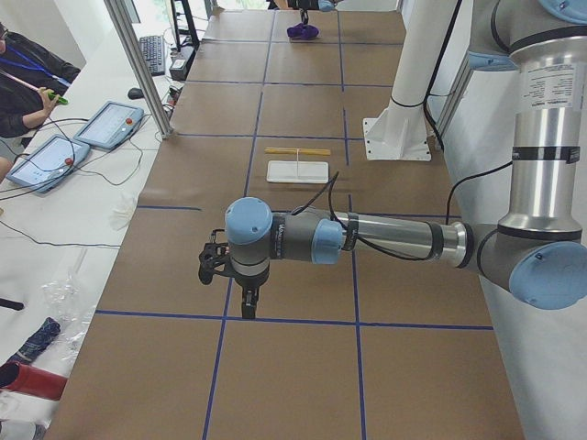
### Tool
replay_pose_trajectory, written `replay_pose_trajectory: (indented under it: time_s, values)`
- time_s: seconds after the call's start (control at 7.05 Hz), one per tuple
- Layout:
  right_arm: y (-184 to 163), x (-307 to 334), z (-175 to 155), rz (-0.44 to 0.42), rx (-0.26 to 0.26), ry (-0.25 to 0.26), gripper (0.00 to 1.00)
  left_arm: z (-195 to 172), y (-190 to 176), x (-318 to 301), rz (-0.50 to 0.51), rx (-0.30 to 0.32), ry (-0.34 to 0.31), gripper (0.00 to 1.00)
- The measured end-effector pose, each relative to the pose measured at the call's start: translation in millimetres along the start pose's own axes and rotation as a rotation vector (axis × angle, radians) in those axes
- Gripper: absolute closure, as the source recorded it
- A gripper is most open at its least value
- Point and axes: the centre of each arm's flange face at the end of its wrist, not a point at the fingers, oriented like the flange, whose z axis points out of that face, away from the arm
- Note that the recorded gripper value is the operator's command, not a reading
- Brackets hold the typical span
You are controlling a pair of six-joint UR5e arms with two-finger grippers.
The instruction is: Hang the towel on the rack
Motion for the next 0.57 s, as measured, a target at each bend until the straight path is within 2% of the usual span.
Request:
replay_pose_trajectory:
  time_s: [0.28,0.57]
  values:
    - [-4,-5,-6,-0.01,0.014,-0.004,1.0,-2,-1,2,0.003,0.004,0.0,0.0]
    - [-19,-28,-34,-0.048,0.071,-0.025,1.0,-3,-3,3,0.004,0.006,0.001,0.0]
